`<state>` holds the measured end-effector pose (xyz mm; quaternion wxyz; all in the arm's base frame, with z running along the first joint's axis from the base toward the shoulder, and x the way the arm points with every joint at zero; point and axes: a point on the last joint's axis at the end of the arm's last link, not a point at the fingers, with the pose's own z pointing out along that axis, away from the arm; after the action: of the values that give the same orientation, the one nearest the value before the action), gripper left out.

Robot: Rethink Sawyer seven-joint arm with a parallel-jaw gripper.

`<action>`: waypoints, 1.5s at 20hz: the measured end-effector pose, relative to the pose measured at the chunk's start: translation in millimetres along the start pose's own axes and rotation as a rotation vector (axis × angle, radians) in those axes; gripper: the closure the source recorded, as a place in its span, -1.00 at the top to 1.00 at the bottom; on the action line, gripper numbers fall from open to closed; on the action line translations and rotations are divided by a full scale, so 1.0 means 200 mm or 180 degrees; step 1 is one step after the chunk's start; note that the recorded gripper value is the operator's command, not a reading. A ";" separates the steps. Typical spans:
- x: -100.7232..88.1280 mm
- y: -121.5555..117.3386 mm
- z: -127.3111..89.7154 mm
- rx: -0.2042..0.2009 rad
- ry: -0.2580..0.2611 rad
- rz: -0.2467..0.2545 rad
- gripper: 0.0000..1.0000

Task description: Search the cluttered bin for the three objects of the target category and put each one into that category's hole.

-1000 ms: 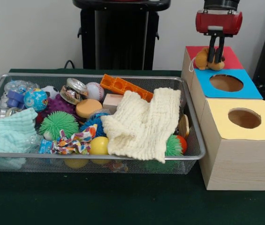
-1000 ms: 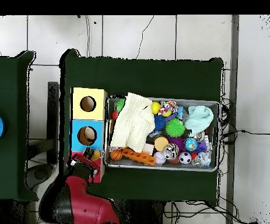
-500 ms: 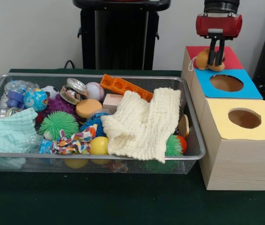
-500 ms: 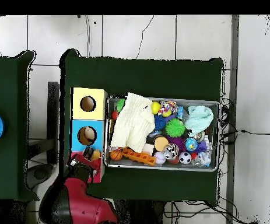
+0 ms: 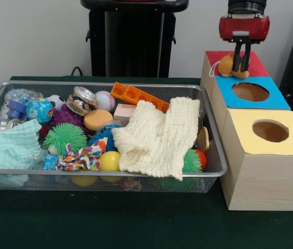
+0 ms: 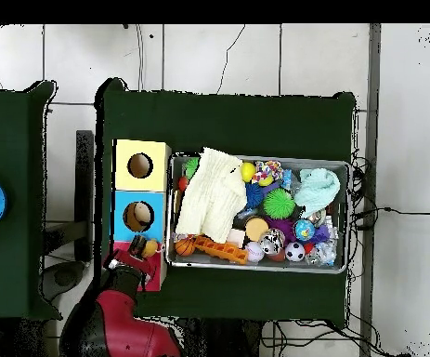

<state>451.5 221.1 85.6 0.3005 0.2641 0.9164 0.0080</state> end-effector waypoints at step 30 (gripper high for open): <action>0.13 -0.02 -0.09 -0.0030 0.0021 -0.0144 -1.00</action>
<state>421.8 233.9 85.5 0.2989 0.2419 0.9231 0.0063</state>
